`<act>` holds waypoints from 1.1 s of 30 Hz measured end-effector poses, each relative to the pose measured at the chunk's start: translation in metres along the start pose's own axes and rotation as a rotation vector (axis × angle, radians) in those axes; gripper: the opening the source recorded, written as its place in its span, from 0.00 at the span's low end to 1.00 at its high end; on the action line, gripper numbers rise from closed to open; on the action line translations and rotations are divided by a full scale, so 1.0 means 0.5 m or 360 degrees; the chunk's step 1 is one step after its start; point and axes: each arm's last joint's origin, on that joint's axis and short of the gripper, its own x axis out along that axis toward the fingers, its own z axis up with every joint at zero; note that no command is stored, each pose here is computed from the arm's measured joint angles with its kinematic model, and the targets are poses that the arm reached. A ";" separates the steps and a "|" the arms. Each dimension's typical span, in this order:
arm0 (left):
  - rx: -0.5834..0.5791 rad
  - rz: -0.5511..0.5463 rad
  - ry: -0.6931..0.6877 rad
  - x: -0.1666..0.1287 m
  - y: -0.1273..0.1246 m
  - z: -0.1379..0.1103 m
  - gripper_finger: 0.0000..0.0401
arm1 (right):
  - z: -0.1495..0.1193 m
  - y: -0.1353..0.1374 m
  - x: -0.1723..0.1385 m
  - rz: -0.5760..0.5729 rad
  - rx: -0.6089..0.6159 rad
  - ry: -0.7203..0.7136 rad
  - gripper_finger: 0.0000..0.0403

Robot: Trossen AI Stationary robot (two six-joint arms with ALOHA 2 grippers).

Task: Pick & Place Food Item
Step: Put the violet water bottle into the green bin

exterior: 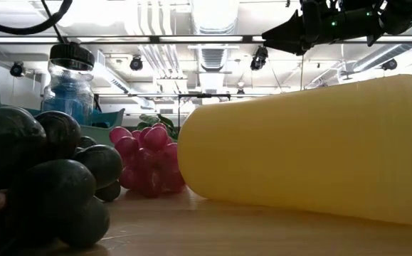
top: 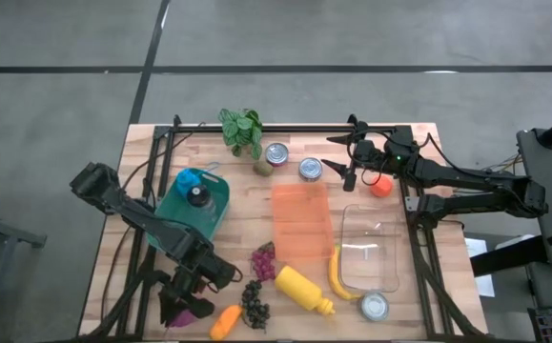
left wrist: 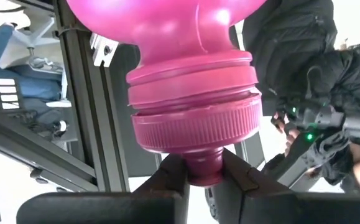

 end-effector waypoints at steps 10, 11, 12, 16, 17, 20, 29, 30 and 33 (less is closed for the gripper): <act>0.0001 0.0011 0.0087 0.003 0.009 0.011 0.11 | 0.000 0.000 0.000 0.0000 0.0000 -0.0001 0.76; 0.0002 0.0010 0.0088 0.003 0.009 0.011 0.11 | 0.000 0.000 0.000 0.0001 0.0000 0.0000 0.76; 0.0002 0.0010 0.0091 0.002 0.009 0.011 0.11 | 0.000 0.000 0.000 0.0000 0.0000 -0.0001 0.76; 0.0008 0.0008 0.0091 0.002 0.008 0.011 0.11 | 0.000 0.000 0.000 0.0000 0.0000 -0.0001 0.76; 0.0011 0.0007 0.0091 0.002 0.008 0.011 0.11 | 0.000 0.000 0.000 0.0000 0.0000 -0.0001 0.76; 0.0008 0.0006 0.0091 0.002 0.007 0.011 0.13 | 0.000 0.000 0.000 0.0000 0.0000 0.0000 0.76; 0.0019 0.0003 0.0092 0.002 0.006 0.011 0.27 | 0.000 0.000 0.000 0.0000 0.0000 -0.0001 0.76; 0.0019 0.0003 0.0093 0.002 0.006 0.011 0.28 | 0.000 0.000 0.000 0.0000 0.0000 -0.0001 0.76; 0.0018 0.0004 0.0098 0.002 0.006 0.011 0.31 | 0.000 0.000 0.000 0.0000 0.0000 -0.0001 0.76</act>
